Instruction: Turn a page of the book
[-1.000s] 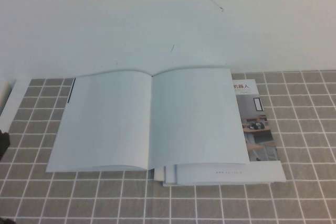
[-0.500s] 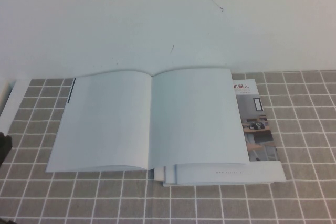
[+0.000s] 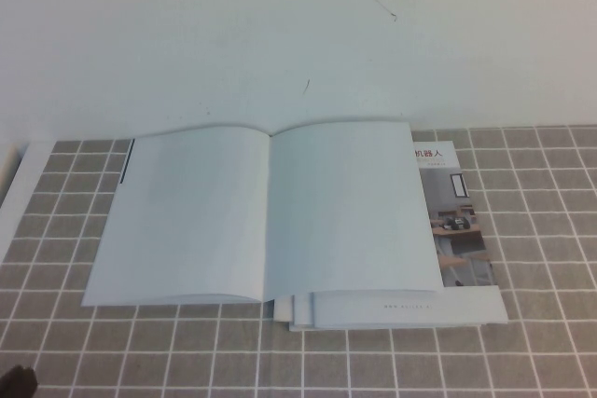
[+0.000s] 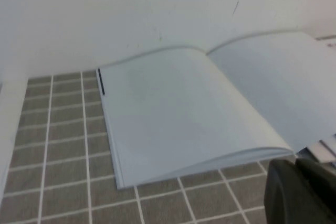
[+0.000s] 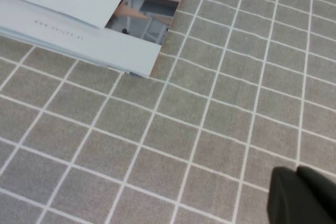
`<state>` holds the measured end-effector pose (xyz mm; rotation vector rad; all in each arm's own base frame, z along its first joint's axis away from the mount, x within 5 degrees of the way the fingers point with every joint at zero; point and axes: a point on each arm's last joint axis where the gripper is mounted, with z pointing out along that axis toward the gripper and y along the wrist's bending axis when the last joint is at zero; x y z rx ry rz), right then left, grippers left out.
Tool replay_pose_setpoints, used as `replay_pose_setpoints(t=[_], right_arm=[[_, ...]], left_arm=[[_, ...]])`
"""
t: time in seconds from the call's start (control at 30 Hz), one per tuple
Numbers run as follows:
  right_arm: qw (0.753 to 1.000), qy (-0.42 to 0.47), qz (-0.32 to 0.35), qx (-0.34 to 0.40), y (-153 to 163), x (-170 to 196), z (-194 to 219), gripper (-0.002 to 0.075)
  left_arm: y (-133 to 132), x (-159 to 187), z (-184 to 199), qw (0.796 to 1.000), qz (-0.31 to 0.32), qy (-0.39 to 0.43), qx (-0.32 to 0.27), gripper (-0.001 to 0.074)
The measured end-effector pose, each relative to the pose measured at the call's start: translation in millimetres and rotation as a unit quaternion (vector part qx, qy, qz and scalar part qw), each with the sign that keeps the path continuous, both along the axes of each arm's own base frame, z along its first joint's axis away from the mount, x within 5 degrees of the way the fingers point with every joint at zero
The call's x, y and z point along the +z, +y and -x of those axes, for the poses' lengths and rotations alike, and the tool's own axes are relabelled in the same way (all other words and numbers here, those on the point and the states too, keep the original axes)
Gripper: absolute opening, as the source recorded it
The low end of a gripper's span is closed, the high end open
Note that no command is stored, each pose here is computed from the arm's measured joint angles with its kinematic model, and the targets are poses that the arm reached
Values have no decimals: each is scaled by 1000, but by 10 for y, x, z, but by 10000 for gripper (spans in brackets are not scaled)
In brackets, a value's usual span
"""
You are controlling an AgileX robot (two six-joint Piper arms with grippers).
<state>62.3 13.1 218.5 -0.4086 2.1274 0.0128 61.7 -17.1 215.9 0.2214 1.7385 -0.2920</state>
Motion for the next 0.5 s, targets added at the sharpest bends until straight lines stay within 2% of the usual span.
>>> replay_pose_setpoints(t=[0.13, 0.33, 0.5], right_arm=[[1000, 0, 0, 0, 0, 0, 0, -1], [1000, 0, 0, 0, 0, 0, 0, -1], [1000, 0, 0, 0, 0, 0, 0, -1]], left_arm=[[23, -263, 5, 999, 29, -6, 32, -4], [104, -197, 49, 992, 66, -53, 92, -4], [167, -247, 51, 987, 67, -29, 140, -4]])
